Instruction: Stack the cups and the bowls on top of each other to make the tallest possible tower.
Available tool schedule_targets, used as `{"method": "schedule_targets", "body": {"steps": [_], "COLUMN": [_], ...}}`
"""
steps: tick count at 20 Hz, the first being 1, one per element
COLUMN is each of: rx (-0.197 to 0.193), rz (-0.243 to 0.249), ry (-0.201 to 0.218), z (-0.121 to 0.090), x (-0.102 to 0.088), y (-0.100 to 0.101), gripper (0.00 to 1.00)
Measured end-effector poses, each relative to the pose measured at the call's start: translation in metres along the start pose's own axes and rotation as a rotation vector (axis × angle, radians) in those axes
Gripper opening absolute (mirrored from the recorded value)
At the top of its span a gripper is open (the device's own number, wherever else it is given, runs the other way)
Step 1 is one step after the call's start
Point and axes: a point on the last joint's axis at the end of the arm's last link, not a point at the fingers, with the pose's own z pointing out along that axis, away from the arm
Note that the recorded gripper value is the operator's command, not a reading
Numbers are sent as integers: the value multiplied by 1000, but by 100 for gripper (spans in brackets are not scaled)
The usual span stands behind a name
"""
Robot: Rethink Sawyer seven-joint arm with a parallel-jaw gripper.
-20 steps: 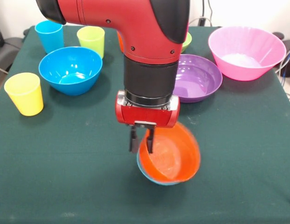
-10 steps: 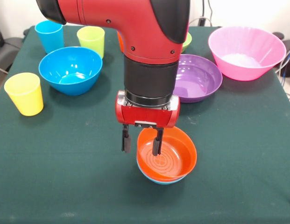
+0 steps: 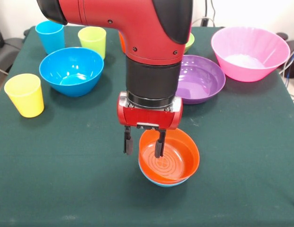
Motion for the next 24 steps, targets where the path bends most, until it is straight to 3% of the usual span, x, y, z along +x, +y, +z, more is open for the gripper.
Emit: {"method": "schedule_targets", "body": {"steps": [12, 24], "rx": [0, -8], "rz": [-11, -57], "ry": [-15, -47], "z": [-14, -49], "x": [-6, -20], "y": [7, 48], "gripper": [100, 100]}}
